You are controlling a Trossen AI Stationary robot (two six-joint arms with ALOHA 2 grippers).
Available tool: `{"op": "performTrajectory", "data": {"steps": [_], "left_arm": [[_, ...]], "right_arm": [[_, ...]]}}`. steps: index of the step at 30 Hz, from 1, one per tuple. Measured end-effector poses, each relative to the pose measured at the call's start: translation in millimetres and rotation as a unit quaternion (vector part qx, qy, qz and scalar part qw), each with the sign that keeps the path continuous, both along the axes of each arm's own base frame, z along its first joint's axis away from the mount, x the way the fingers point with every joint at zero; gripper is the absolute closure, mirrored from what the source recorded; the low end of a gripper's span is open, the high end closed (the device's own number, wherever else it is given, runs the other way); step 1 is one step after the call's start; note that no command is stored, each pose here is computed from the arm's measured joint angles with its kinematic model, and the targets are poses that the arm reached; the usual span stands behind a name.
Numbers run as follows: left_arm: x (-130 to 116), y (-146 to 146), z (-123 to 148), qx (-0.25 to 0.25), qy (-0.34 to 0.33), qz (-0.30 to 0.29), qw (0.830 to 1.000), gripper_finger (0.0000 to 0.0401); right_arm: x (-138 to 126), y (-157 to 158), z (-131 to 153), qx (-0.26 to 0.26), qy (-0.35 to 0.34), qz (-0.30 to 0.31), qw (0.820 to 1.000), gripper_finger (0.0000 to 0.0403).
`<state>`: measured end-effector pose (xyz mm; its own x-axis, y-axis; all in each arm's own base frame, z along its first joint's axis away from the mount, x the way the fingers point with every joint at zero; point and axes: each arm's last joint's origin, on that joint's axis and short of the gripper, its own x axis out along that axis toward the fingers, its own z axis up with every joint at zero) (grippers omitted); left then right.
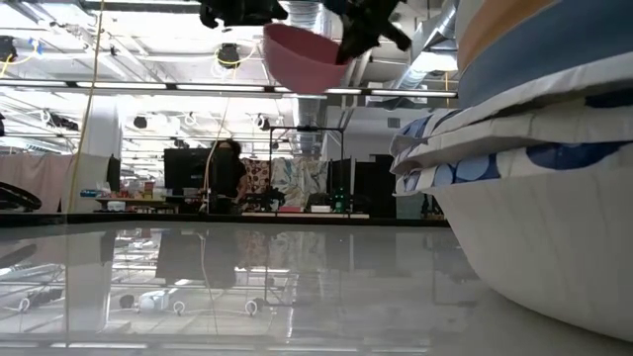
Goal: Nest bowls inside each other
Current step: Stack the pink bowl onto the orange bowl
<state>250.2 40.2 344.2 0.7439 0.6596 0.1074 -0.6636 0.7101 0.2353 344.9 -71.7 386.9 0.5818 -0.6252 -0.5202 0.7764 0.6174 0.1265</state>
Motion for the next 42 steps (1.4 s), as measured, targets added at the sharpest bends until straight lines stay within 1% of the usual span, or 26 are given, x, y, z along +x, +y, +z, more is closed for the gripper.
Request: {"op": "performTrajectory", "data": {"steps": [4, 7, 9, 13, 18, 21, 25, 29, 32, 36, 42], "left_arm": [[-7, -5, 5, -0.005, -0.009, -0.005, 1.0, 0.0149], [-13, -9, 11, 0.001, -0.017, -0.01, 1.0, 0.0143], [-18, -12, 16, 0.002, -0.027, -0.016, 1.0, 0.0143], [-32, -17, 23, -0.002, -0.031, -0.024, 0.999, 0.0144], [-49, -19, 27, -0.025, -0.036, -0.031, 0.999, 0.0144], [-56, -20, 27, -0.039, -0.03, -0.032, 0.998, 0.0144], [-57, -20, 23, -0.049, -0.015, -0.032, 0.998, 0.0144], [-55, -19, 20, -0.067, -0.013, -0.033, 0.997, 0.0144], [-51, -19, 16, -0.084, -0.014, -0.034, 0.996, 0.0144], [-49, -20, 14, -0.099, -0.019, -0.042, 0.994, 0.0144], [-47, -20, 9, -0.125, -0.014, -0.042, 0.991, 0.0144]], "right_arm": [[-18, -9, 2, 0.075, 0.025, 0.053, 0.995, 0.0396], [-33, -6, 7, 0.118, 0.037, 0.085, 0.989, 0.0396], [-44, 3, 10, 0.154, 0.05, 0.121, 0.979, 0.0396], [-62, 42, 19, 0.21, 0.067, 0.186, 0.958, 0.0396], [-78, 107, 28, 0.262, 0.062, 0.264, 0.926, 0.0395], [-87, 143, 29, 0.289, 0.065, 0.294, 0.909, 0.0394], [-90, 183, 20, 0.311, 0.084, 0.3, 0.898, 0.0393], [-94, 208, 2, 0.334, 0.122, 0.284, 0.891, 0.0393], [-100, 216, -12, 0.34, 0.151, 0.264, 0.89, 0.0392], [-105, 222, -27, 0.341, 0.169, 0.236, 0.894, 0.0392], [-107, 234, -48, 0.352, 0.172, 0.229, 0.891, 0.0394]]}}
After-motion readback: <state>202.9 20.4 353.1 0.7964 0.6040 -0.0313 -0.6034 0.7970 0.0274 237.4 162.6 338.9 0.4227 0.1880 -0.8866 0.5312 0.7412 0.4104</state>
